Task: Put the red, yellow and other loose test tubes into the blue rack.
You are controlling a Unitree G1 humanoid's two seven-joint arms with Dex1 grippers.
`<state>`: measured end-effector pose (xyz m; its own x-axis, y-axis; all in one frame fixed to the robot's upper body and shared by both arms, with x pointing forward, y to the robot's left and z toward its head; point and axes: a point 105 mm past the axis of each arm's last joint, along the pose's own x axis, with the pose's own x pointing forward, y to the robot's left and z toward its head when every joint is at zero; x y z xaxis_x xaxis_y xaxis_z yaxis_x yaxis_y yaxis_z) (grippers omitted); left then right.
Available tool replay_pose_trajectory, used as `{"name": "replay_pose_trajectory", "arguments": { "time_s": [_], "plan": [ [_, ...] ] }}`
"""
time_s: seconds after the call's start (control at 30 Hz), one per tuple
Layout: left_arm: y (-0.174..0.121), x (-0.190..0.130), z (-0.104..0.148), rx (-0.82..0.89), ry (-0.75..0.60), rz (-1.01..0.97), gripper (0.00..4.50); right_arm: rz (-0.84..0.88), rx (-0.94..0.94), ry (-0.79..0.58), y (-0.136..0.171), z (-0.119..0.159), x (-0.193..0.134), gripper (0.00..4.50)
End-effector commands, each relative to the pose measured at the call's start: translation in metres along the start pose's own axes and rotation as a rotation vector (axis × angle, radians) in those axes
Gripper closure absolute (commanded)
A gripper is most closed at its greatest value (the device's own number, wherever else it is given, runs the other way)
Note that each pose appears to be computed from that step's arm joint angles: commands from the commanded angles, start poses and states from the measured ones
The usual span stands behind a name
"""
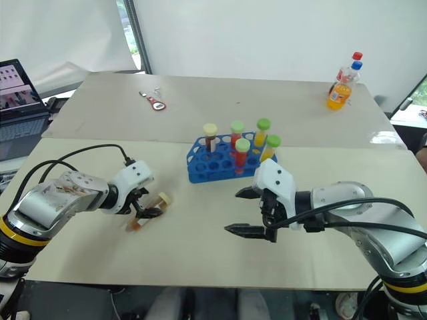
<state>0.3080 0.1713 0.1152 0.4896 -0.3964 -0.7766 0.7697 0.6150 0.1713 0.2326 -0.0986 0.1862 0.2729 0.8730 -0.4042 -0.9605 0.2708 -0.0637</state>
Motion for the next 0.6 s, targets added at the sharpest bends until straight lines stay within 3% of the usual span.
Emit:
{"name": "replay_pose_trajectory", "arguments": {
  "time_s": [0.03, 0.2, 0.33, 0.53, 0.6],
  "plan": [
    [-0.002, 0.004, 0.003, 0.040, -0.002, -0.013, 1.41, -0.018, 0.005, -0.041, -0.002, 0.017, -0.010, 0.04],
    [-0.007, 0.002, 0.010, 0.119, -0.039, -0.051, 3.55, -0.041, 0.007, 0.005, -0.004, 0.016, -0.020, 0.04],
    [-0.009, -0.016, 0.042, 0.175, -0.221, -0.108, 3.61, -0.101, -0.031, 0.044, -0.011, 0.014, -0.032, 0.04],
    [-0.001, -0.041, 0.133, 0.124, -0.753, -0.133, 3.61, -0.212, -0.162, -0.002, -0.014, 0.014, -0.046, 0.04],
    [-0.001, -0.040, 0.151, 0.117, -0.874, -0.128, 3.61, -0.245, -0.162, -0.001, -0.015, 0.011, -0.049, 0.04]
  ]
}}
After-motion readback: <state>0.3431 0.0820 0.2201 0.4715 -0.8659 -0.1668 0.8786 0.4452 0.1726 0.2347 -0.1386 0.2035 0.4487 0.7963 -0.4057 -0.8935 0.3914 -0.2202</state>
